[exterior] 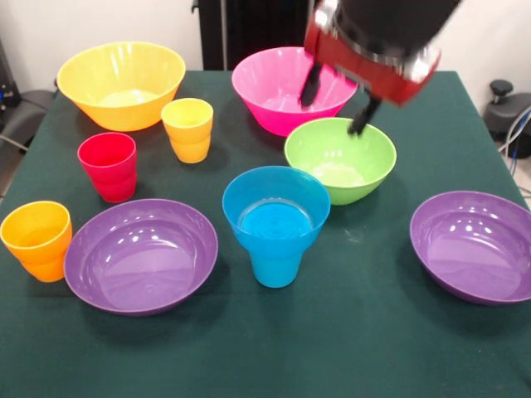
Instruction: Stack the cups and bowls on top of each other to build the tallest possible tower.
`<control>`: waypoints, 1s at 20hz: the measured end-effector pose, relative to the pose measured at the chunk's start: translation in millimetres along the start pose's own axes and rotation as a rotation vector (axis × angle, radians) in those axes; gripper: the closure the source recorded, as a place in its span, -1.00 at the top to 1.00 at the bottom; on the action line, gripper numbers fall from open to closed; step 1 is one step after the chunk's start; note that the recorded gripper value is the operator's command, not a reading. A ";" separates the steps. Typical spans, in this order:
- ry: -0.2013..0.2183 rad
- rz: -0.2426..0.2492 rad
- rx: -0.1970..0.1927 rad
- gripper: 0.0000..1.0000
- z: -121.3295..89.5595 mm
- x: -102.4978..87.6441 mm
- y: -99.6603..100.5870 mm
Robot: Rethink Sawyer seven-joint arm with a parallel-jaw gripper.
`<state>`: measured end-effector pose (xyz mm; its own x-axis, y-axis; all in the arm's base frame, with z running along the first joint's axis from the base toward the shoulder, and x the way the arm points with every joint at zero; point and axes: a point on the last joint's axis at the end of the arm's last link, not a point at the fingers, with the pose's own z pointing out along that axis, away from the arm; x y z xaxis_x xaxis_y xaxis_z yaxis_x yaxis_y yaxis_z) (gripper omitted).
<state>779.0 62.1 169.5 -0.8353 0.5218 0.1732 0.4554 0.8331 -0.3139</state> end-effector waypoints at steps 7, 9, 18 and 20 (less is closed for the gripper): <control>0.097 0.019 0.043 1.00 -28.8 61.3 -40.1; 0.111 0.024 0.048 1.00 -35.6 77.4 -52.1; 0.164 0.061 0.032 1.00 -57.7 134.5 -110.3; 0.159 0.076 0.014 1.00 -52.0 141.7 -124.7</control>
<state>619.9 41.7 281.8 -0.7387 0.6066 0.2939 0.5099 0.7881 -0.3448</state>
